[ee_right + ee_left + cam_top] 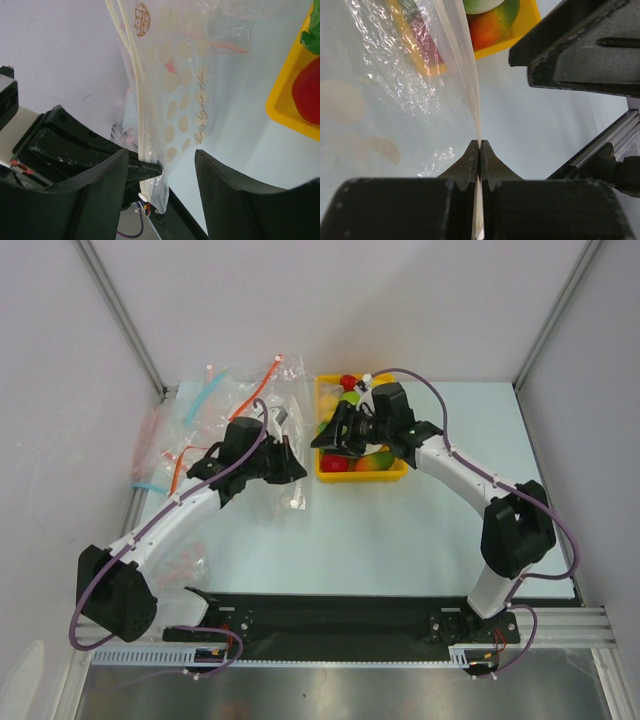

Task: Place the food in the zip-top bag and seal the zipper
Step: Open the zipper of the food storage bag at the center of the board.

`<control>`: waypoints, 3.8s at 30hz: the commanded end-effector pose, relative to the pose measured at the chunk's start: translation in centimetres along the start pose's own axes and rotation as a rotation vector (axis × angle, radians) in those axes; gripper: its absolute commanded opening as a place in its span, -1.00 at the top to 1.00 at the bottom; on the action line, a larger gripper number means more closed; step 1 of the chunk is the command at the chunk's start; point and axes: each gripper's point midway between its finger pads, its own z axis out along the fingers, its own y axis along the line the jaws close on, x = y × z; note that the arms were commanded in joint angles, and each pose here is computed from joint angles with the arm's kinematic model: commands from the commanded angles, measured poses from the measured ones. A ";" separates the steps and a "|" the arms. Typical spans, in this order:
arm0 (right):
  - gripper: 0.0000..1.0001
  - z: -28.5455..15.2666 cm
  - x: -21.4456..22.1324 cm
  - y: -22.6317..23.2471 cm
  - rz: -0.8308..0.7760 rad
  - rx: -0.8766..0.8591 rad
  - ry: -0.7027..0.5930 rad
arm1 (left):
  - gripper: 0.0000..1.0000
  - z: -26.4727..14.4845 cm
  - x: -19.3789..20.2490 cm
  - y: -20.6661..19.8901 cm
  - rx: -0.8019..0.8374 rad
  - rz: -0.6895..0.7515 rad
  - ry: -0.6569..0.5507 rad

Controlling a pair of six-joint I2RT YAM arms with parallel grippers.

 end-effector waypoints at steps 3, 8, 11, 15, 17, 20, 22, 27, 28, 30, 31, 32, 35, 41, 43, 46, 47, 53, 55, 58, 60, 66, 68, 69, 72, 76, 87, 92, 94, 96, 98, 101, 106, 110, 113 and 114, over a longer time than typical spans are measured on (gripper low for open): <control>-0.22 0.9 -1.2 2.1 -0.043 -0.040 -0.028 | 0.93 -0.5 -0.4 -1.3 0.025 0.062 -0.013; -0.18 1.7 -1.2 2.3 -0.048 -0.043 -0.019 | 0.93 -0.5 0.0 -1.8 0.046 0.087 0.002; -0.06 2.1 -1.2 2.3 -0.044 -0.043 -0.012 | 0.93 -0.4 0.4 -2.0 0.051 0.092 0.010; 0.07 2.4 -1.2 2.1 -0.040 -0.035 -0.010 | 0.93 -0.6 0.4 -2.1 0.051 0.100 0.003; 0.27 2.5 -1.1 2.0 -0.039 -0.035 -0.006 | 0.92 -0.7 0.4 -2.2 0.053 0.106 0.001; 0.54 2.6 -1.1 1.9 -0.034 -0.034 -0.005 | 0.92 -0.8 0.5 -2.1 0.049 0.111 0.004; 0.68 2.8 -0.9 1.7 -0.029 -0.027 0.003 | 0.90 -0.8 0.5 -2.0 0.046 0.112 0.002; 1.00 3.0 -0.9 1.7 -0.029 -0.029 0.016 | 0.85 -1.0 0.4 -2.1 0.049 0.115 -0.008; 1.00 3.0 -0.9 1.6 -0.028 -0.025 0.018 | 0.83 -1.0 0.4 -2.1 0.050 0.115 -0.007; 1.00 3.0 -0.9 1.5 -0.033 -0.017 0.017 | 0.55 -1.0 0.4 -2.0 0.044 0.111 -0.005; 1.00 3.0 -0.9 1.4 -0.034 -0.012 0.018 | 0.30 -1.0 0.4 -2.1 0.045 0.105 -0.006; 1.00 2.9 -0.8 1.3 -0.035 -0.007 0.020 | 0.24 -1.0 0.5 -2.1 0.047 0.103 0.001; 1.00 2.9 -0.7 1.2 -0.036 -0.005 0.024 | -0.02 -1.0 0.7 -2.3 0.056 0.091 0.011; 1.00 2.6 -0.5 1.3 -0.055 -0.005 0.031 | -0.40 -1.7 0.7 -1.6 -0.008 0.067 0.025; 1.00 2.5 -0.4 1.1 -0.063 0.001 0.032 | -0.44 -2.4 0.2 -1.5 -0.033 0.069 0.016; 1.00 2.3 -0.2 1.3 -0.077 -0.001 0.037 | -0.50 -3.2 -0.9 -1.1 -0.080 0.072 -0.031; 1.00 2.2 -0.3 1.3 -0.081 -0.003 0.036 | -0.53 -3.5 -1.3 -1.1 -0.086 0.074 -0.046; 1.00 1.8 -0.4 1.7 -0.102 -0.013 0.036 | -1.00 -5.4 -3.9 -0.3 -0.185 0.040 -0.167; 1.00 1.7 -0.3 2.0 -0.109 -0.023 0.039 | -0.99 -6.0 -4.8 0.8 -0.260 -0.012 -0.223; 1.00 1.5 -0.2 2.3 -0.124 -0.040 0.041 | -1.00 -6.2 -5.1 2.1 -0.317 -0.079 -0.242; 1.00 1.3 -0.3 2.6 -0.134 -0.051 0.037 | -0.99 -6.0 -6.0 1.8 -0.295 -0.053 -0.261; 1.00 0.5 -0.2 4.0 -0.174 -0.107 0.022 | -0.75 -5.7 -7.4 1.4 -0.309 -0.010 -0.236; 1.00 0.3 -0.2 4.3 -0.182 -0.125 0.018 | -0.65 -5.1 -7.3 1.5 -0.313 0.004 -0.205; 1.00 0.1 -0.3 4.6 -0.189 -0.134 0.014 | -0.63 -5.1 -7.5 1.2 -0.304 0.011 -0.203; 1.00 -0.2 -0.3 5.3 -0.203 -0.162 0.011 | -0.49 -4.7 -7.3 0.6 -0.263 0.025 -0.178; 1.00 -0.6 -0.5 6.1 -0.212 -0.182 0.003 | -0.33 -4.4 -6.8 -1.0 -0.171 0.032 -0.159; 1.00 -1.0 -0.4 6.5 -0.210 -0.195 0.009 | -0.30 -4.1 -4.5 -2.7 -0.038 0.022 -0.108; 1.00 -1.2 -0.5 6.6 -0.210 -0.197 0.008 | -0.18 -3.6 -3.5 -1.9 -0.061 0.006 -0.078; 1.00 -1.2 -0.4 6.6 -0.212 -0.200 0.012 | -0.12 -3.5 -3.2 -1.9 -0.062 0.002 -0.068; 1.00 -1.1 -0.3 6.6 -0.211 -0.201 0.015 | -0.10 -3.2 -2.9 -1.8 -0.065 -0.001 -0.056; 1.00 -1.1 -0.3 6.5 -0.208 -0.203 0.016 | -0.08 -2.9 -2.6 -1.7 -0.065 -0.002 -0.042; 1.00 -1.2 -0.4 6.8 -0.211 -0.210 0.015 | -0.02 -2.5 -2.2 -1.7 -0.071 0.000 -0.024; 1.00 -1.3 -0.2 6.6 -0.207 -0.204 0.024 | 0.06 -2.2 -2.1 -1.6 -0.096 0.028 -0.016; 1.00 -1.5 -0.3 6.3 -0.205 -0.189 0.022 | 0.20 -2.1 -1.8 -0.7 -0.161 0.051 0.008; 1.00 -1.6 -0.4 6.1 -0.206 -0.182 0.020 | 0.35 -2.0 -1.5 -0.5 -0.187 0.076 0.034; 1.00 -1.5 -0.3 6.0 -0.203 -0.178 0.023 | 0.54 -2.0 -1.6 -0.4 -0.190 0.082 0.038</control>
